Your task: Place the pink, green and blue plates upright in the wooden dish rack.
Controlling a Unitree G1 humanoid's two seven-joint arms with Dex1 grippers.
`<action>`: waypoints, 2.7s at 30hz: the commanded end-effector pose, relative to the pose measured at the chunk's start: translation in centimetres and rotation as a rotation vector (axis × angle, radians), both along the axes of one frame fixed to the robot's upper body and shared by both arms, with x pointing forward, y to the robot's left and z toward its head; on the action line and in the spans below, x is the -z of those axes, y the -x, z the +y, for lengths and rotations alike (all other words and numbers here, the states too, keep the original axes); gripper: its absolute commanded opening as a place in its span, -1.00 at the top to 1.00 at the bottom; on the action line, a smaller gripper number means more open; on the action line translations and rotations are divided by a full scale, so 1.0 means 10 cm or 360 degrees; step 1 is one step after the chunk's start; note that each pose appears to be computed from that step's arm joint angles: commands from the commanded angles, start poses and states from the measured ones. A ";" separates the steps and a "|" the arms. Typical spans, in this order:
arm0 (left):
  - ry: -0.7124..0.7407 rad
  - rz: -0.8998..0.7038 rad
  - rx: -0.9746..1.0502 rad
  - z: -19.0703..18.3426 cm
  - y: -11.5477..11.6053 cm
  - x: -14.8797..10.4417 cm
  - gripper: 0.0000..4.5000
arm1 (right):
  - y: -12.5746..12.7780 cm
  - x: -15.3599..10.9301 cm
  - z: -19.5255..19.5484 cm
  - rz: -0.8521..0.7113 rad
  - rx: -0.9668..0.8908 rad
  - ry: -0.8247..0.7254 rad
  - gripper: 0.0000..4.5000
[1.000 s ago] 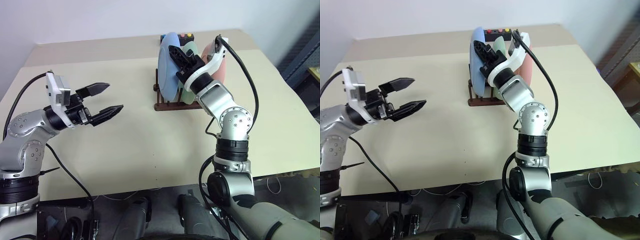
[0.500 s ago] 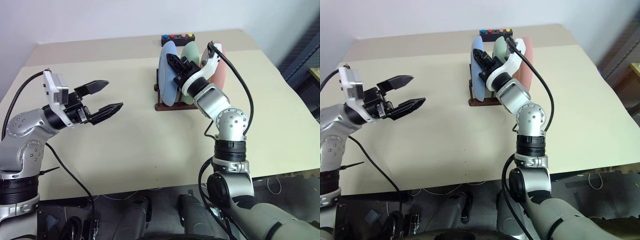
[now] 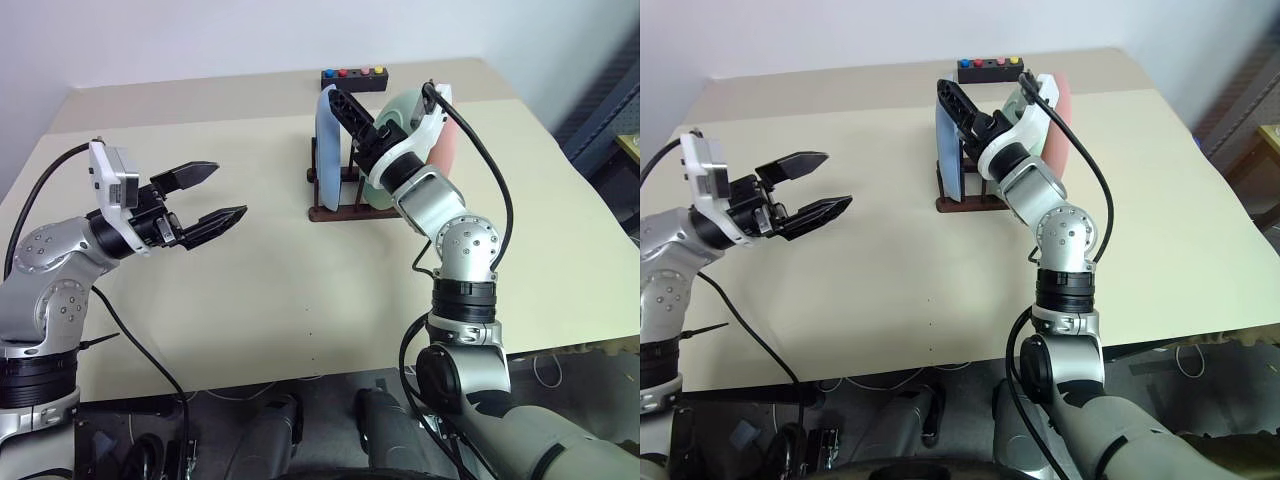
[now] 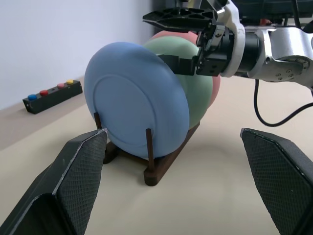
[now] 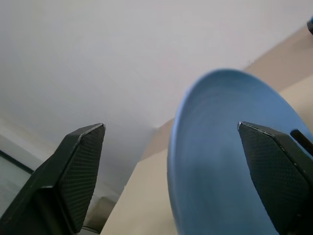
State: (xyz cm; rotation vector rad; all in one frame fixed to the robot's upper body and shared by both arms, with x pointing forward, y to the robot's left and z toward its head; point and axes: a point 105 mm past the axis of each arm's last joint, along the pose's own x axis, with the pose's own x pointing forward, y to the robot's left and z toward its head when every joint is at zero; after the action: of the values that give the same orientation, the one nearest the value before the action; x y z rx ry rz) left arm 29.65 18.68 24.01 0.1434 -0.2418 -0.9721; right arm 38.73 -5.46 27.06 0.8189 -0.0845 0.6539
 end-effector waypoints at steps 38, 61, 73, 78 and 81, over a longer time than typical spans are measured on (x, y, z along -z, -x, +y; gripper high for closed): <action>-0.0021 -0.0011 0.0171 -0.14 -0.05 -0.09 -1.00 | 0.82 0.50 -0.92 -0.0645 -0.0026 0.1247 0.98; -0.0030 -0.0018 0.0148 -0.13 -0.03 -0.08 -1.00 | 0.52 0.87 -1.11 -0.0597 0.0185 0.1570 0.98; -0.0025 0.0006 0.0165 -0.13 0.00 -0.06 -1.00 | 0.42 0.89 -1.18 -0.0616 0.0274 0.1707 0.98; -0.0026 0.0008 0.0166 -0.13 0.00 -0.06 -1.00 | 0.42 0.84 -1.10 -0.0640 0.0266 0.1666 0.98; -0.0025 0.0009 0.0167 -0.13 0.00 -0.06 -1.00 | 0.42 0.80 -1.06 -0.0658 0.0262 0.1648 0.98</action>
State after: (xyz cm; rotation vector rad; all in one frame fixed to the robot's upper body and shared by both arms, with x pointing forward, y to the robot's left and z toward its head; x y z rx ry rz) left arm 30.26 17.19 23.44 0.1128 -0.1981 -1.0756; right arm 34.66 -16.67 17.27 -0.3163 -0.1013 0.5904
